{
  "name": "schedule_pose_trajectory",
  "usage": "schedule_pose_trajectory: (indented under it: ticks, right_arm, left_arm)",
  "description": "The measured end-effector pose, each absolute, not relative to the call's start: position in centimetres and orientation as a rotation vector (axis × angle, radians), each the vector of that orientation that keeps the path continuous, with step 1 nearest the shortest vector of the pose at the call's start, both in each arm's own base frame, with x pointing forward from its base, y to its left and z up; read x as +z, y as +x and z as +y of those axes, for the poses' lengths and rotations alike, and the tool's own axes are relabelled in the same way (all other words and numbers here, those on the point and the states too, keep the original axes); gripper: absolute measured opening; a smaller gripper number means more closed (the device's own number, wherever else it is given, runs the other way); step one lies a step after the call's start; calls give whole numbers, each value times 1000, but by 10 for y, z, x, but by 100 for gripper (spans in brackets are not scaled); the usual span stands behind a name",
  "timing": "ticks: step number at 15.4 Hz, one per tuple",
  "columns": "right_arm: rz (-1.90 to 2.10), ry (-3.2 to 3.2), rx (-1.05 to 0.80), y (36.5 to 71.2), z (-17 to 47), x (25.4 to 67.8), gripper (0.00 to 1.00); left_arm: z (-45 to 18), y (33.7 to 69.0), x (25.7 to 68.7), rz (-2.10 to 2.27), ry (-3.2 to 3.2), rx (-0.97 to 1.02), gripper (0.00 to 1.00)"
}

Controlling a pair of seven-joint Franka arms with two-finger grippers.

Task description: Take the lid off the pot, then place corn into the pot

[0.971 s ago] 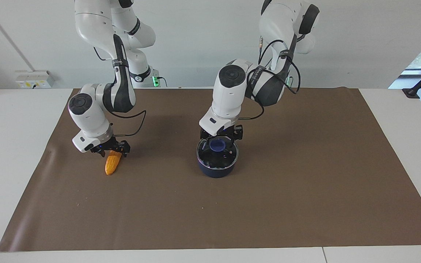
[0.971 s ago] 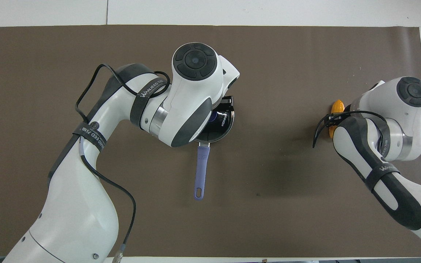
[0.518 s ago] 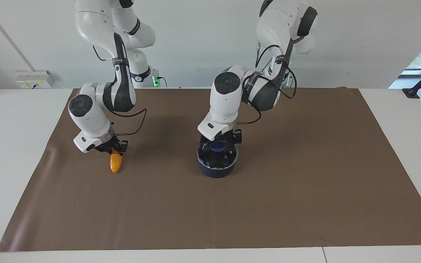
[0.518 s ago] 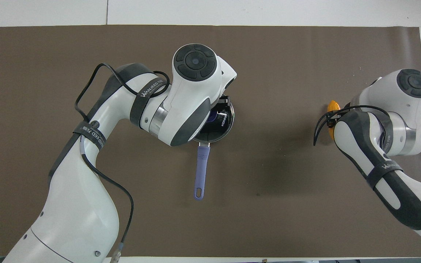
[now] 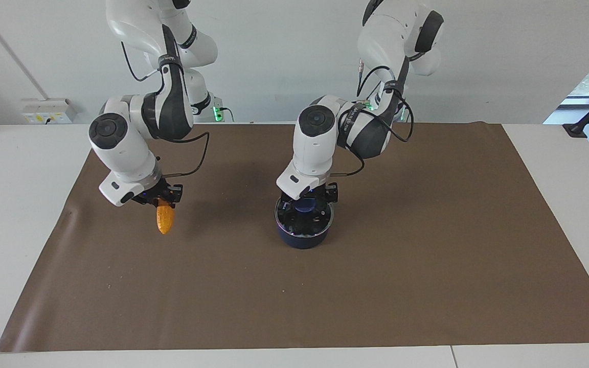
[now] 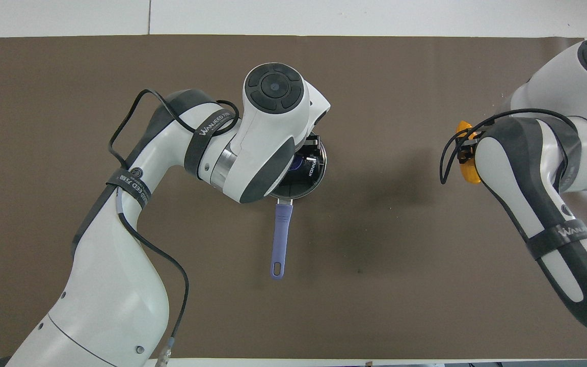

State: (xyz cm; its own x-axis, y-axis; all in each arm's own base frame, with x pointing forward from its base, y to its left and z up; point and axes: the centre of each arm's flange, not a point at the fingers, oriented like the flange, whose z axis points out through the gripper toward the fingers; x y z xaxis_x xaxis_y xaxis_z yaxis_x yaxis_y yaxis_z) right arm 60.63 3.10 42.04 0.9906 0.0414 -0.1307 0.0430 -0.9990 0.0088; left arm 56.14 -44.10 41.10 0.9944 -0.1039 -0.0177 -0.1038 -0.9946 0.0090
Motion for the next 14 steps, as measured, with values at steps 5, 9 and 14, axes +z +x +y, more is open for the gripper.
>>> schedule_pose_trajectory:
  ticks: [5,9,14]
  right_arm:
    - [79,3123,-212,606,37,418,39]
    - [82,3123,-215,606,38,417,39]
    - [88,3123,-214,606,40,417,39]
  left_arm:
    - [-447,559,413,-176,3115,-13,71]
    - [-448,559,413,-177,3116,-11,67]
    - [-449,558,414,-169,3104,-24,67]
